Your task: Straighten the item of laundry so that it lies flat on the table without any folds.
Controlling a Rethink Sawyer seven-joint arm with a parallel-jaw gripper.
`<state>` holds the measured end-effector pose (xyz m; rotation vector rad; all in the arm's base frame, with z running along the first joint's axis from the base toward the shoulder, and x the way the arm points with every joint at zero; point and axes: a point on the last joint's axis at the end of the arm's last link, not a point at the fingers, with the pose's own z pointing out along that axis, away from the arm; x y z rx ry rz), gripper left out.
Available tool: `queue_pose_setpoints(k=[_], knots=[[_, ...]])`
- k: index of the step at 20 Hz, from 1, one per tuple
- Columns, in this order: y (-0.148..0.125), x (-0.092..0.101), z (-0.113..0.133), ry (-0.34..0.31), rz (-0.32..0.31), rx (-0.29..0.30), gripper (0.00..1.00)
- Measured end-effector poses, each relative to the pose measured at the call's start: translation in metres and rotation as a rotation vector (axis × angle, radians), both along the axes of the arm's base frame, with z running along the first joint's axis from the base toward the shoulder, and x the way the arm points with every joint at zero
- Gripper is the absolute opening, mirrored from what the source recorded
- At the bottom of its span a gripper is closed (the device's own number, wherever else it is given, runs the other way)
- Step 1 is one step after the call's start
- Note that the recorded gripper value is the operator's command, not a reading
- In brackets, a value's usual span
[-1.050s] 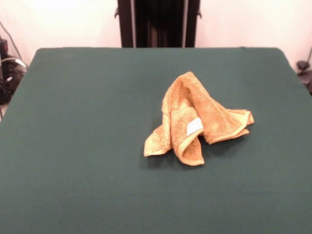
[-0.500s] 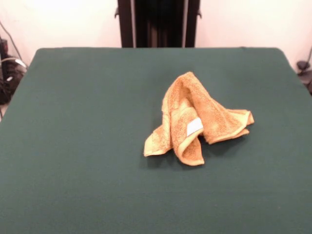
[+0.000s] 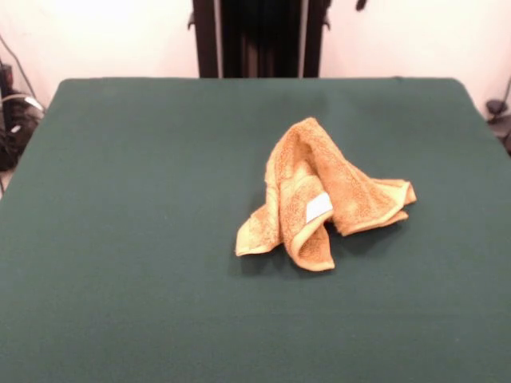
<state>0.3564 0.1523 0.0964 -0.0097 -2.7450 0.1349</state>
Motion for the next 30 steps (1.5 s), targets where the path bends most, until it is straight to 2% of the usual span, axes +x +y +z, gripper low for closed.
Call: queue_pose_setpoints(k=[4, 5, 11, 15, 20, 22, 30], knots=[[-0.001, -0.013, -0.018, -0.005, 0.003, 0.003, 1.0], [-0.001, -0.021, -0.031, -0.008, 0.004, 0.004, 1.0], [-0.003, -0.048, -0.066, 0.0, 0.006, 0.007, 1.0], [-0.004, -0.062, -0.081, 0.011, 0.005, 0.006, 1.0], [-0.012, -0.085, -0.102, 0.057, -0.006, -0.007, 1.0], [-0.014, -0.088, -0.104, 0.066, -0.01, -0.009, 1.0], [-0.043, -0.109, -0.118, 0.149, -0.084, -0.049, 1.0]])
